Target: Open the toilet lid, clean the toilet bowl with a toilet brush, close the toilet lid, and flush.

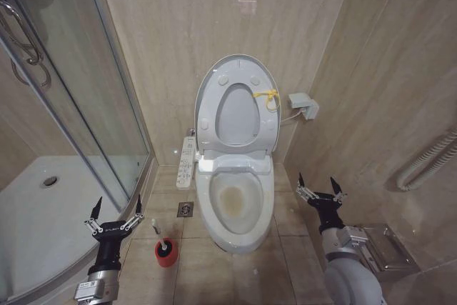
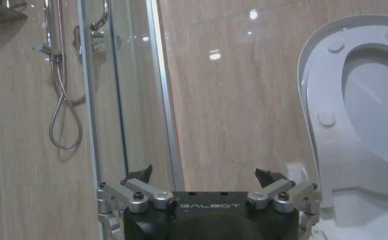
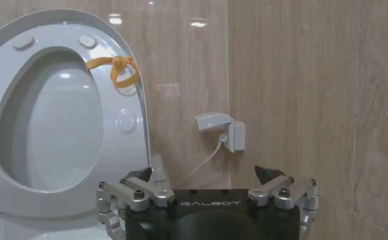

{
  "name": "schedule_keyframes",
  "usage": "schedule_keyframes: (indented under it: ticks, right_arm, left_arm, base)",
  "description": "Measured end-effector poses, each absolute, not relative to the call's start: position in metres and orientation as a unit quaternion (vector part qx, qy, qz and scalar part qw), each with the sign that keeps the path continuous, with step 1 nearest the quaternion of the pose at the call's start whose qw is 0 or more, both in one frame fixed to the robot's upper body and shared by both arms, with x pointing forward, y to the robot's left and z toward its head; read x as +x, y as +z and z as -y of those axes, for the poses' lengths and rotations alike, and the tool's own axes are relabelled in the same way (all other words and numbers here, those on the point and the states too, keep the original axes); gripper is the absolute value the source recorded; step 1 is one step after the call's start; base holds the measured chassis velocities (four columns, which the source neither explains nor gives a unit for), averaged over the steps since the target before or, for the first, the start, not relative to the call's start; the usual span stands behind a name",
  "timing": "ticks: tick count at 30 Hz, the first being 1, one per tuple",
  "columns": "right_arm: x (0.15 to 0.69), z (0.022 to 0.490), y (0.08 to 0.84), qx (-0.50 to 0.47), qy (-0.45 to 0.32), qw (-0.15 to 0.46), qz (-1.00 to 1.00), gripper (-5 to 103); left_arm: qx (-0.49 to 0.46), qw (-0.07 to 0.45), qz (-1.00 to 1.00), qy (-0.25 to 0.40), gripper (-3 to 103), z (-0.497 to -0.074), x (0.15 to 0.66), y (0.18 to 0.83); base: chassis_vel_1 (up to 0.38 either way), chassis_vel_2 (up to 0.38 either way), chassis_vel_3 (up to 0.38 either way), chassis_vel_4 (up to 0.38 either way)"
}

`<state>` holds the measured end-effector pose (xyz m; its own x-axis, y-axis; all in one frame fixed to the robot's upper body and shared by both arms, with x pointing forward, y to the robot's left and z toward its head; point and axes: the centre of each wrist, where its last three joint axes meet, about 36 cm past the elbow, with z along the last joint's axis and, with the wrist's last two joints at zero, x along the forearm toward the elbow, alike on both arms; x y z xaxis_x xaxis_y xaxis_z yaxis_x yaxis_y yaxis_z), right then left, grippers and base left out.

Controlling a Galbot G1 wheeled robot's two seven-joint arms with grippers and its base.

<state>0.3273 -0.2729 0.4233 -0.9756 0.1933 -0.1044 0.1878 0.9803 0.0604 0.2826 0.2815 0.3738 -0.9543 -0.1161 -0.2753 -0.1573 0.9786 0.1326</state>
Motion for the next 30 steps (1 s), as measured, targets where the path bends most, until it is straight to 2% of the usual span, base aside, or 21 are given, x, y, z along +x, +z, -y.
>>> schedule_keyframes:
  ticks: [8,19,30]
  right_arm:
    - [0.3273,0.2729,0.4233,0.096,0.025,0.055,-0.994,100]
    - [0.3275,0.2729,0.4234,0.096,0.025,0.055,-0.994,100]
    - [0.3270,0.2728,0.4229,0.096,0.025,0.055,-0.994,100]
  left_arm:
    - [-0.069,0.134,-0.986,0.077,100,-0.2815,0.2825,0.3738]
    - [-0.069,0.135,-0.985,0.077,100,-0.2815,0.2828,0.3740]
    - [-0.069,0.134,-0.986,0.077,100,-0.2815,0.2824,0.3737]
  base:
    - [-0.007,0.005,0.011,-0.009]
    - [-0.124,0.119,0.123,-0.122]
    - [0.014,-0.011,-0.018,0.023]
